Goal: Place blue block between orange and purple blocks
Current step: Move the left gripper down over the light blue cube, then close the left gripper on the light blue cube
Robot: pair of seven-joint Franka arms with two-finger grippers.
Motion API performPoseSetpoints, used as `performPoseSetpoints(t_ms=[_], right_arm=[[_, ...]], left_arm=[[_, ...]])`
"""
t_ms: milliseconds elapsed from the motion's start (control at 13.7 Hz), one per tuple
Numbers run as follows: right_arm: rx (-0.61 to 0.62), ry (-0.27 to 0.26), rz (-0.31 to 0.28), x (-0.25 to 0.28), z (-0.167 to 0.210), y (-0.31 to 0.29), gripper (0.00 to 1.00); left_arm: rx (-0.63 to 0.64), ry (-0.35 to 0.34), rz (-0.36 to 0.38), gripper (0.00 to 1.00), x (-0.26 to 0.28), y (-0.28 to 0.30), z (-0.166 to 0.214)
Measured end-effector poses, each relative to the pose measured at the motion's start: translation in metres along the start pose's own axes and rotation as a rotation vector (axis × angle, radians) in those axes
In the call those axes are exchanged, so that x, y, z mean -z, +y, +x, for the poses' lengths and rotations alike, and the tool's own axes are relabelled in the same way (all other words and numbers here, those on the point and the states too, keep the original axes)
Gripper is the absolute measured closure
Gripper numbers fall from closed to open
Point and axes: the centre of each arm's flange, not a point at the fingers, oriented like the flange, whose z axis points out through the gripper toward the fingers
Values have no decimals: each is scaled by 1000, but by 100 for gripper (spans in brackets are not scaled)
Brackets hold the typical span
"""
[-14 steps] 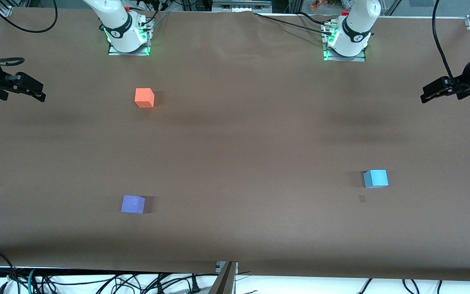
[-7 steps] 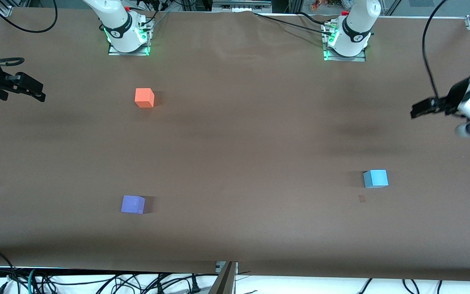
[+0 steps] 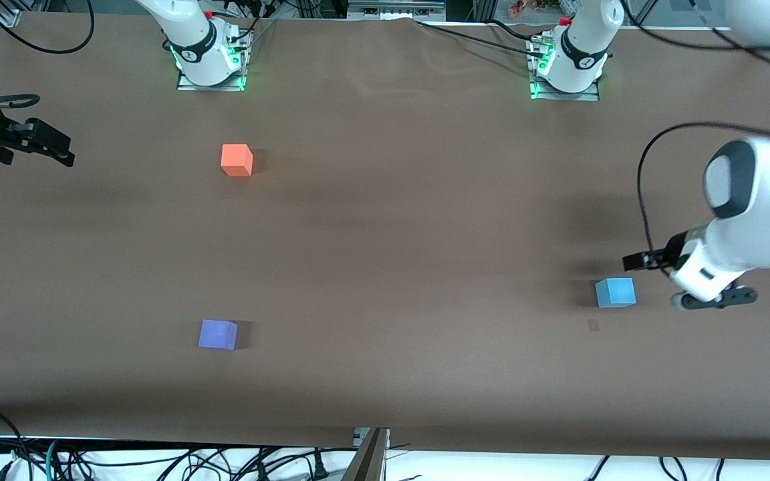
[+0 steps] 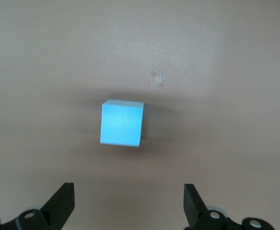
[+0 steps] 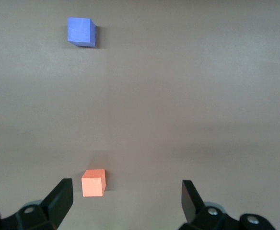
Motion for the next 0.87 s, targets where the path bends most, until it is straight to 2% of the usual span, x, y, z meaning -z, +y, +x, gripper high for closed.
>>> performPoseSetpoints(t_ms=[218, 510, 874], right_arm=[[0, 0, 0, 0, 0, 0, 0], [0, 0, 0, 0, 0, 0, 0], [0, 0, 0, 0, 0, 0, 0]], left_arm=[[14, 10, -3, 0, -53, -10, 15], [2, 85, -12, 0, -103, -11, 15], [-11, 100, -13, 0, -133, -11, 16]])
